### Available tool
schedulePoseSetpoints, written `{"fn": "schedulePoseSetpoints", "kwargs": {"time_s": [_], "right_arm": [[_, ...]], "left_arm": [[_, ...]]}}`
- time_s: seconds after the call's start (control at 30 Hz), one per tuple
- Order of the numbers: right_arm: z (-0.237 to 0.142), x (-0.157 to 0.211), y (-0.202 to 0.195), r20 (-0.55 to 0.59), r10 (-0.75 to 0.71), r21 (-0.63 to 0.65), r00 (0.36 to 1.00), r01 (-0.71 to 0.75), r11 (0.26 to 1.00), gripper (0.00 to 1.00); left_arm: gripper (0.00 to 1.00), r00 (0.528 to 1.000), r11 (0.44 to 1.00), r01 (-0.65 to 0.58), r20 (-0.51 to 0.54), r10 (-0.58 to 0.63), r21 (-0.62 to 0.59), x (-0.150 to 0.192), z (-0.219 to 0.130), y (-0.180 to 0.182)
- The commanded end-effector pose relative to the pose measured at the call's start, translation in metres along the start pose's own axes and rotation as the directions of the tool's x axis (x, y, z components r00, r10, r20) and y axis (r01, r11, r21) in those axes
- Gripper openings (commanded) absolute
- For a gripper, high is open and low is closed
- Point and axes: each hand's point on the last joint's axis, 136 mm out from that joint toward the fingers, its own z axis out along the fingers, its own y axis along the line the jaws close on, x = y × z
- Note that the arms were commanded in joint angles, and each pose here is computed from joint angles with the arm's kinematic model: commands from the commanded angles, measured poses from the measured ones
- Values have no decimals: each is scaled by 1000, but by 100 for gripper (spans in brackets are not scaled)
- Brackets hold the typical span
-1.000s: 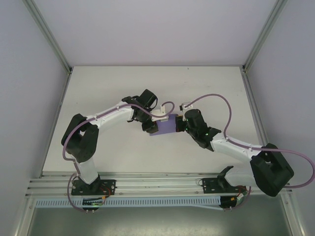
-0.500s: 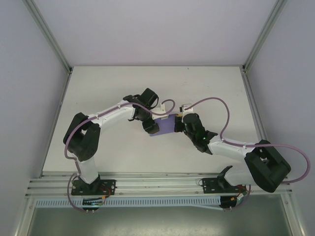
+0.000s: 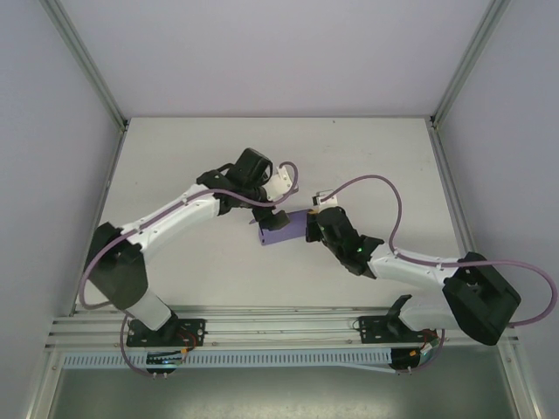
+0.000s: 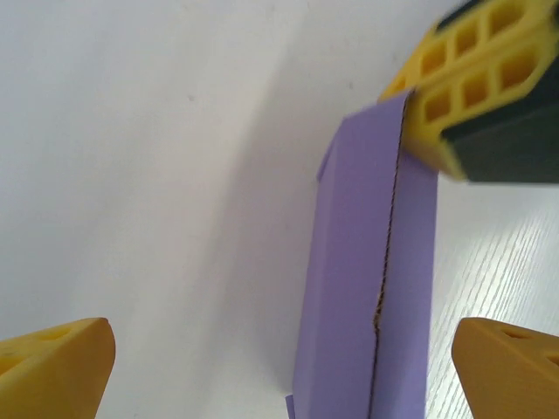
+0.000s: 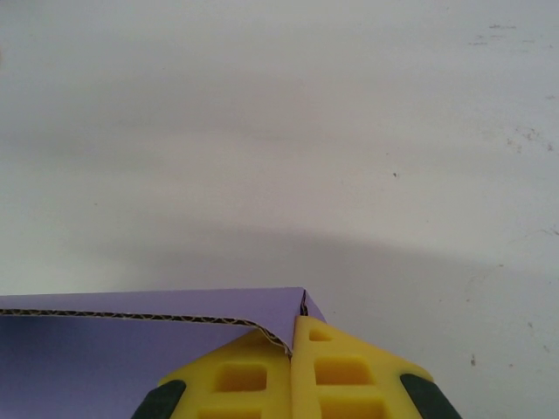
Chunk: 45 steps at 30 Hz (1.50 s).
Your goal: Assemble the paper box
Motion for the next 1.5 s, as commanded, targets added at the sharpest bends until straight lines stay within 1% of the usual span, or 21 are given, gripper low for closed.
{"fn": "schedulePoseSetpoints", "kwargs": {"time_s": [0.0,0.1,0.17,0.2,0.3,0.37,0.4,0.47,0.5,0.57,0.7,0.77,0.87,0.93,1.07,1.17,1.23,1.3,1.37,1.4,1.47], "right_arm": [[-3,89,-25,-315,-78,86,946,110,990,0],[0,88,-25,-321,-65,113,945,106,988,0],[2,87,-24,-333,-67,118,941,112,987,0],[2,86,-23,-339,-70,121,938,117,986,0],[4,84,-19,-357,-85,114,930,134,984,0],[5,84,-16,-371,-99,97,923,145,985,0],[5,84,-16,-375,-103,96,921,149,984,0],[6,84,-13,-380,-113,84,918,156,984,0],[6,84,-13,-383,-113,85,917,157,984,0],[7,84,-13,-391,-116,87,913,163,983,0],[7,85,-13,-400,-111,91,910,160,983,0],[7,85,-11,-401,-111,85,909,158,984,0],[6,84,-11,-405,-115,85,907,162,983,0],[6,84,-10,-407,-119,82,906,166,983,0],[4,83,-9,-408,-124,84,905,172,981,0],[2,83,-9,-406,-126,84,905,175,981,0],[1,83,-9,-407,-133,85,904,182,980,0],[1,83,-8,-407,-139,91,903,192,977,0],[0,82,-9,-405,-143,111,903,203,973,0],[0,81,-9,-404,-145,122,903,210,970,0],[-2,79,-10,-408,-140,159,902,221,962,0]], "left_arm": [[98,993,990,119,9,-118,-78,8,-8,8],[96,966,950,249,-21,-258,-189,31,-15,20],[82,940,923,320,-47,-337,-212,48,-18,16],[78,927,910,350,-57,-370,-222,58,-20,14],[67,900,876,395,-72,-429,-278,80,-23,14],[58,896,867,404,-62,-439,-293,81,-26,16],[58,896,867,400,-73,-438,-298,89,-23,15],[56,901,868,396,-54,-429,-299,85,-22,18],[49,902,870,396,-51,-428,-294,83,-21,18],[44,899,869,402,-54,-434,-290,82,-21,19],[37,898,860,404,-43,-438,-313,82,-26,24],[34,900,862,403,-35,-433,-308,81,-28,24],[25,902,867,404,-28,-430,-290,77,-27,22],[23,909,876,395,-21,-416,-278,75,-23,22],[9,908,877,395,-33,-419,-273,75,-16,22],[6,907,878,395,-36,-419,-272,76,-15,22],[1,902,872,405,-35,-430,-277,77,-14,23],[0,890,859,436,-14,-456,-270,73,-14,23],[0,865,842,489,-2,-503,-229,70,-10,17],[0,845,826,527,20,-535,-199,58,-13,16],[0,785,773,610,1,-619,-176,58,-11,11]]}}
